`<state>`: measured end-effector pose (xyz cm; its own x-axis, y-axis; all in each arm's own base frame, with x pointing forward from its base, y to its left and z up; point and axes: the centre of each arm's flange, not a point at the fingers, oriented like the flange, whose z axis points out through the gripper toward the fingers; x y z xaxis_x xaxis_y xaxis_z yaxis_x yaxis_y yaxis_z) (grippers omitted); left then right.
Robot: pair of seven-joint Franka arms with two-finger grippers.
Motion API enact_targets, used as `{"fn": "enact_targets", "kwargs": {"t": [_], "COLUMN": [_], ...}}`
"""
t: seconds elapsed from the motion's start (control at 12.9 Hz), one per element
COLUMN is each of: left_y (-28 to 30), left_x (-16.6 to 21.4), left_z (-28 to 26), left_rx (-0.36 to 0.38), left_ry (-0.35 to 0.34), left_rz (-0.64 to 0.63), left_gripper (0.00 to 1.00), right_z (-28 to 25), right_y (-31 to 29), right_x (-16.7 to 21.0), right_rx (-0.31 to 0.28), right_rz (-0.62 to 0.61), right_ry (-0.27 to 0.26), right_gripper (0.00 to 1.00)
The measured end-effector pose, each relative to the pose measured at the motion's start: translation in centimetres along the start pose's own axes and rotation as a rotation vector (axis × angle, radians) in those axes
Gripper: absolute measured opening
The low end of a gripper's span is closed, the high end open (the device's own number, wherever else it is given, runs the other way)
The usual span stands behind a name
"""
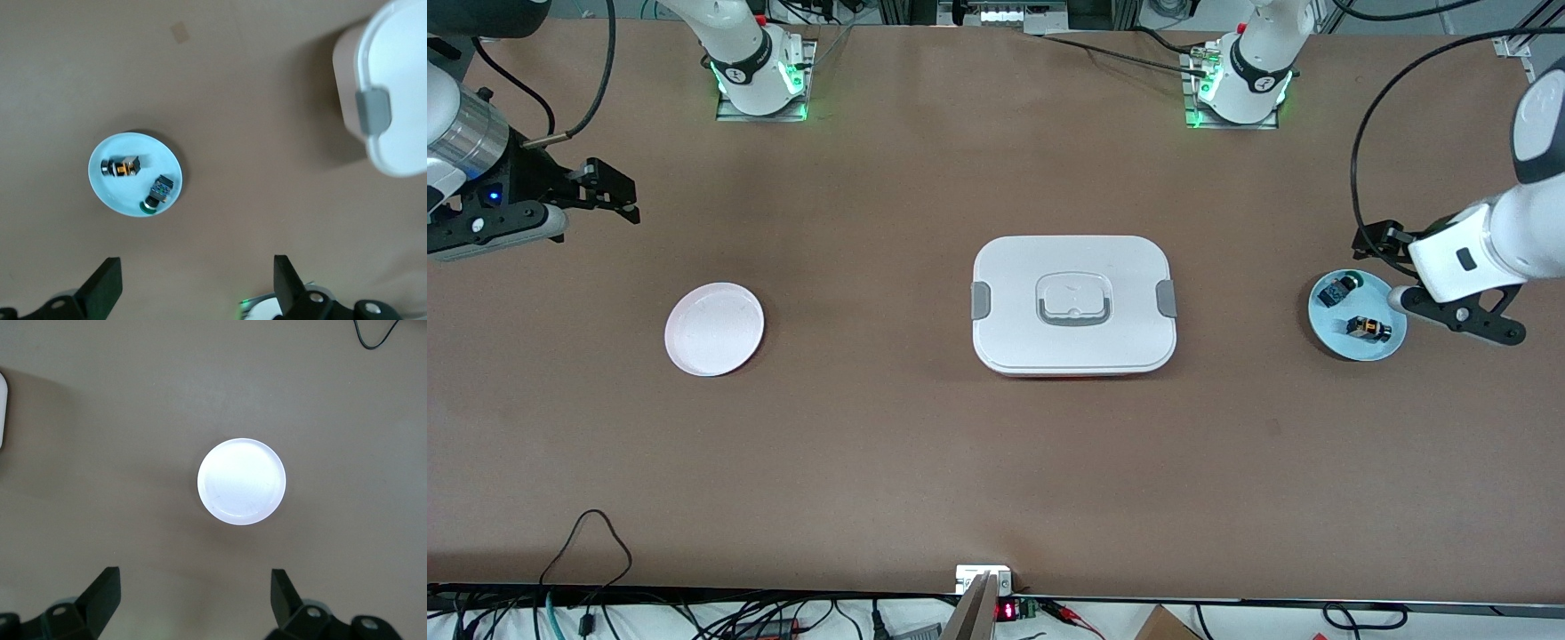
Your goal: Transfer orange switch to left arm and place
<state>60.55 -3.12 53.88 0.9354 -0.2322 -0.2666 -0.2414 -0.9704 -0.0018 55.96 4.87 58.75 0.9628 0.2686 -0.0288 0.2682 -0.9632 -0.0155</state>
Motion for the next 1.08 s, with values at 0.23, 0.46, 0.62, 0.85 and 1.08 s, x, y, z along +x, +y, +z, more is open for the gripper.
{"fn": "enact_targets", "kwargs": {"t": [0.23,0.46,0.62,0.85,1.08], "left_y": [0.1,0.5,0.9,1.3,1.5], "left_x": [-0.6,-2.7,-4.4,-4.7,-4.5], "left_z": [-1.7,-1.9,-1.6,-0.8,-0.2], "left_rx": [-0.047,-0.046,-0.04,-0.03,-0.026], "left_ry": [0.121,0.259,0.267,0.254,0.243], "left_rz": [-0.258,-0.377,-0.392,-0.324,-0.288], "left_gripper": [1.0,1.0,1.0,1.0,1.0], "right_z": [-0.1,-0.1,-0.1,-0.1,0.2], "right_y": [0.0,0.1,0.2,0.0,0.1], "right_x": [0.1,0.1,0.2,0.2,0.4], "right_rx": [-0.001,-0.001,-0.001,-0.002,-0.001], "right_rz": [0.0,0.004,0.011,0.012,0.014], "right_ry": [0.003,0.003,0.005,0.008,0.002], "right_gripper": [1.0,1.0,1.0,1.0,1.0]}}
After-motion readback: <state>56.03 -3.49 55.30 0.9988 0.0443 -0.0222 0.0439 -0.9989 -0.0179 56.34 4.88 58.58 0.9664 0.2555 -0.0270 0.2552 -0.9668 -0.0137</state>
